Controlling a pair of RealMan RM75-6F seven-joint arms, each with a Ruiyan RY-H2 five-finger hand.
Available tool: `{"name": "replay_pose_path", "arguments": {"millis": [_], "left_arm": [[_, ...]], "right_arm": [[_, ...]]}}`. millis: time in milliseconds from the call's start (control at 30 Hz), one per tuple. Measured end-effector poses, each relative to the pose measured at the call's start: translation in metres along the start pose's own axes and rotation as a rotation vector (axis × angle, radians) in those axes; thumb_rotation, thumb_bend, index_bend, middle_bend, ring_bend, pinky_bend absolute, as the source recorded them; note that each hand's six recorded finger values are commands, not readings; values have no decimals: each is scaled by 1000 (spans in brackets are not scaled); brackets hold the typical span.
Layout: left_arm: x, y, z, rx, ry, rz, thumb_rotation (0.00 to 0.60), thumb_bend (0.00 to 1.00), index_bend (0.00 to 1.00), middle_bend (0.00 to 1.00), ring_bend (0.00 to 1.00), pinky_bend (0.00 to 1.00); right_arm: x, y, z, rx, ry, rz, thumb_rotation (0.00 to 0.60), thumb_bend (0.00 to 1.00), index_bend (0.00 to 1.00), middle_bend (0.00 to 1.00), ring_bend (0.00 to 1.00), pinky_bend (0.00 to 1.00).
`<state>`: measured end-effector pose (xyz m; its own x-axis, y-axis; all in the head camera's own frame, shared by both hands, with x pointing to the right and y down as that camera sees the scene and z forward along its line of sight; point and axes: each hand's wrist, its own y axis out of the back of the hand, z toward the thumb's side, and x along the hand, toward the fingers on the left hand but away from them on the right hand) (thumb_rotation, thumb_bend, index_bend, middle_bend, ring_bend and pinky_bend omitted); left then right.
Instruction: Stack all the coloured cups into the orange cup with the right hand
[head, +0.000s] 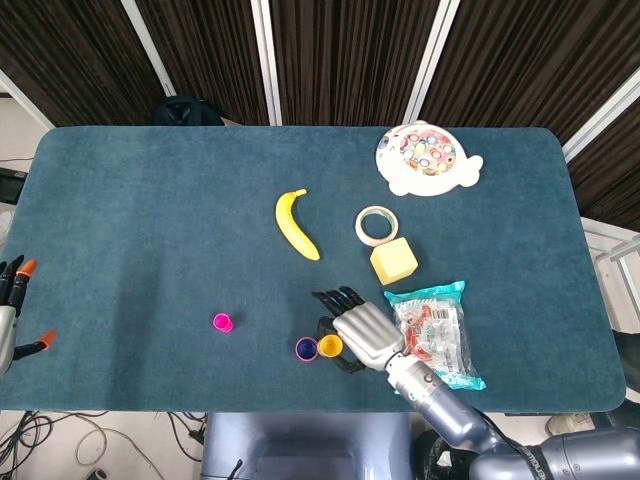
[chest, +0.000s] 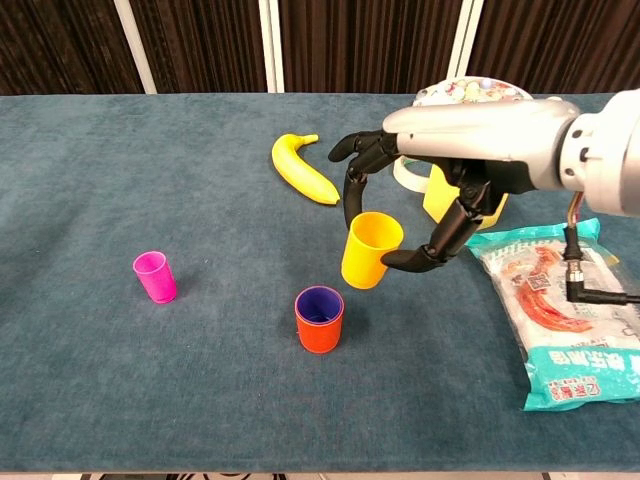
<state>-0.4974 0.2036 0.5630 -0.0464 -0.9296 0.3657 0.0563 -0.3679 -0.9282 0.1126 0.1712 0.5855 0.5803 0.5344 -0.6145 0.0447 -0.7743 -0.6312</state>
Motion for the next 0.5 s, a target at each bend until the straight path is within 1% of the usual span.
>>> {"name": "replay_pose_path", "arguments": {"millis": [500], "left_arm": [[0, 0, 1, -2, -2, -2, 600, 0, 0, 0, 0, 52]], "right_arm": [[-20, -17, 9, -9, -5, 20, 600, 431, 483, 0, 1, 36]]}}
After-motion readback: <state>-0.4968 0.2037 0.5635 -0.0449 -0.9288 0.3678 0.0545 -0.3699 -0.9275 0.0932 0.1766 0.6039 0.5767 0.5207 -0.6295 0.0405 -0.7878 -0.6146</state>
